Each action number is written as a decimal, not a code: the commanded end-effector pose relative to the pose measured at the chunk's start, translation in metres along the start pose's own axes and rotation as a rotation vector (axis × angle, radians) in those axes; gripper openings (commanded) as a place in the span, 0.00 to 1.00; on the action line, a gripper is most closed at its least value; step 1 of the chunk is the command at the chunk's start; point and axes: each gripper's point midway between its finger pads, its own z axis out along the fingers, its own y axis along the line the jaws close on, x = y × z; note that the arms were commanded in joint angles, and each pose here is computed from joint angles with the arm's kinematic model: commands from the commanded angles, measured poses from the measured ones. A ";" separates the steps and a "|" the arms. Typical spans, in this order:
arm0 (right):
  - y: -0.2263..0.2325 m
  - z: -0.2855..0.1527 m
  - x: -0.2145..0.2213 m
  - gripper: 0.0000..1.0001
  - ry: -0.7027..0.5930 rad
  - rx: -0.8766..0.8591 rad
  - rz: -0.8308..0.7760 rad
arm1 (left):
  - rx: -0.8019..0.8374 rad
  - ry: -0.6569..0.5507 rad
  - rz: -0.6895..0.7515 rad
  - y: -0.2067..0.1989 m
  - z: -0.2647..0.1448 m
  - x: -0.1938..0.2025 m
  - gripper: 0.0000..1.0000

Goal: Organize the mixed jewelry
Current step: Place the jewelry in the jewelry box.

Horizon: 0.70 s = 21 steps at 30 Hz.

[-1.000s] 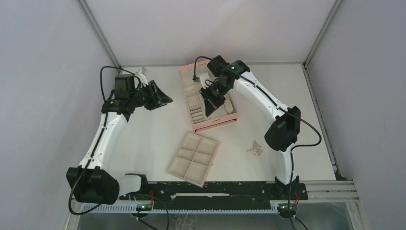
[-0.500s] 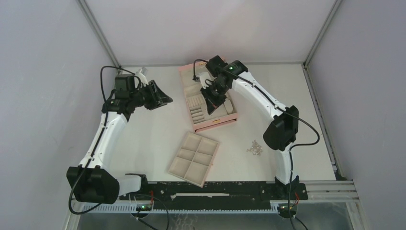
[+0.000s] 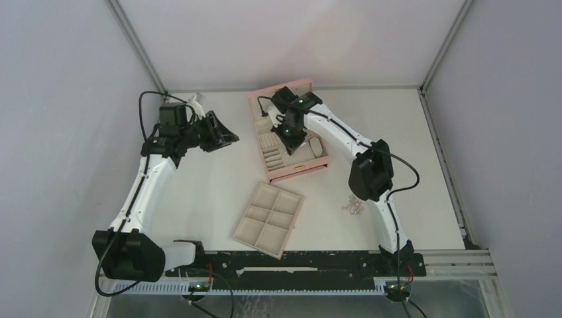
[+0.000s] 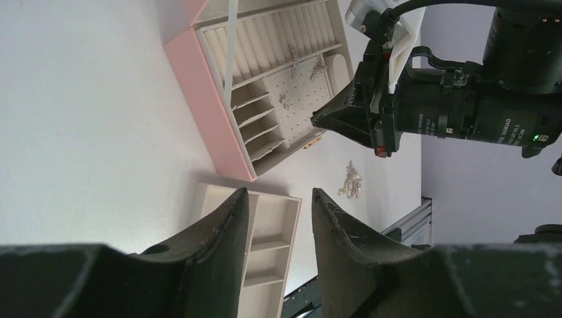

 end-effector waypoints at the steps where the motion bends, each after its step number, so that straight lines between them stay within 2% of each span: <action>1: 0.001 -0.009 -0.022 0.00 -0.080 0.026 -0.037 | 0.023 -0.015 0.031 -0.003 0.000 -0.003 0.45; 13: 0.007 0.011 -0.006 0.00 0.008 -0.006 -0.049 | 0.022 -0.014 0.031 -0.003 0.000 -0.002 0.45; 21: 0.005 0.015 -0.004 0.00 0.020 0.001 -0.045 | 0.020 -0.013 0.032 -0.002 0.000 -0.002 0.45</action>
